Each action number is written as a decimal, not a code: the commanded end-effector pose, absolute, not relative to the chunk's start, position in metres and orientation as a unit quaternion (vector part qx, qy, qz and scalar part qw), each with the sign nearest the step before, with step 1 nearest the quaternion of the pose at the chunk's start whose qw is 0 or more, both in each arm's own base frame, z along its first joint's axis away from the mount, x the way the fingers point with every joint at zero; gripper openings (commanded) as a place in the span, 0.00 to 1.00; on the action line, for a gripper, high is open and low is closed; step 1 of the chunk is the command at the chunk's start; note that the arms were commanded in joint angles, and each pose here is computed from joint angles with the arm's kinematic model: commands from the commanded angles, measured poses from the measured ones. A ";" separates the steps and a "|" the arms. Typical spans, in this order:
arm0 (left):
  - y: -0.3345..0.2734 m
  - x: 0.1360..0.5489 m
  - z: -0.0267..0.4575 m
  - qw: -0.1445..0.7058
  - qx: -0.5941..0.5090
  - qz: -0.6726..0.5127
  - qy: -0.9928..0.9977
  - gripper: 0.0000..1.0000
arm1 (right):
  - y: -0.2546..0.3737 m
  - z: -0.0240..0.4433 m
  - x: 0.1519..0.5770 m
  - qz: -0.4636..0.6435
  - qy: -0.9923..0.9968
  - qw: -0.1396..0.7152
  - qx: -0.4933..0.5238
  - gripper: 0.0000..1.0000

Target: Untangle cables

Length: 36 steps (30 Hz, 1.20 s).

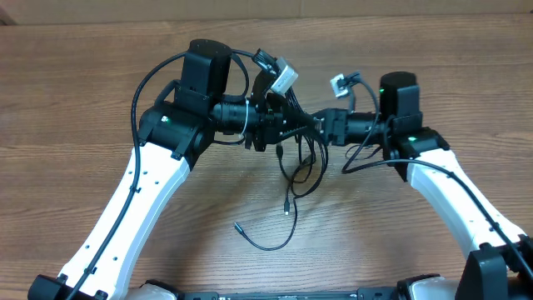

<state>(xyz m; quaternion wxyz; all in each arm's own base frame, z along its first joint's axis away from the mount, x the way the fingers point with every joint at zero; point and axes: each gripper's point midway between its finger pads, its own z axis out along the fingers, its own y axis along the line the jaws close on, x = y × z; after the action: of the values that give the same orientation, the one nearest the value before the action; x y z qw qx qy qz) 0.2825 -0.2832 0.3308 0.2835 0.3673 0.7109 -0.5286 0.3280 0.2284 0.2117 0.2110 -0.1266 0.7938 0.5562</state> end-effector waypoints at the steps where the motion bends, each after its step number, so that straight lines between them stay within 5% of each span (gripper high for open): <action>1: -0.289 0.267 0.350 0.265 0.381 -0.570 0.678 0.04 | 0.231 0.201 0.338 0.507 0.819 0.241 -0.118 0.59; 6: -0.288 0.267 0.350 0.262 0.376 -0.571 0.680 0.04 | 0.218 0.167 0.352 0.407 0.873 0.259 -0.064 0.57; 13: -0.269 0.275 0.357 0.258 0.348 -0.585 0.686 0.04 | 0.113 0.105 0.369 0.131 0.945 0.274 0.122 0.72; 28: -0.202 0.326 0.308 0.281 0.231 -0.470 0.804 0.05 | 0.054 0.102 0.378 0.118 0.931 0.269 0.218 0.67; 31: -0.214 0.319 0.295 0.268 0.247 -0.452 0.814 0.15 | 0.079 0.109 0.380 0.183 0.930 0.261 0.185 0.73; 32: -0.223 0.315 0.284 0.259 0.263 -0.430 0.824 0.40 | 0.101 0.116 0.379 0.233 0.929 0.258 0.127 0.74; 33: -0.228 0.312 0.277 0.252 0.271 -0.418 0.829 0.52 | 0.110 0.120 0.377 0.254 0.927 0.256 0.098 0.74; 36: -0.239 0.304 0.264 0.232 0.283 -0.398 0.841 0.72 | 0.113 0.120 0.374 0.262 0.928 0.251 0.090 0.75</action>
<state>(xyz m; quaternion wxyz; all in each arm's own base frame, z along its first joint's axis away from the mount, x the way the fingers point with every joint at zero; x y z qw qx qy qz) 0.3046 -0.2296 0.2779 0.2288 0.2536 0.8272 -0.4463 0.3816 0.0913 0.1149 0.2676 0.1431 0.9296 0.2093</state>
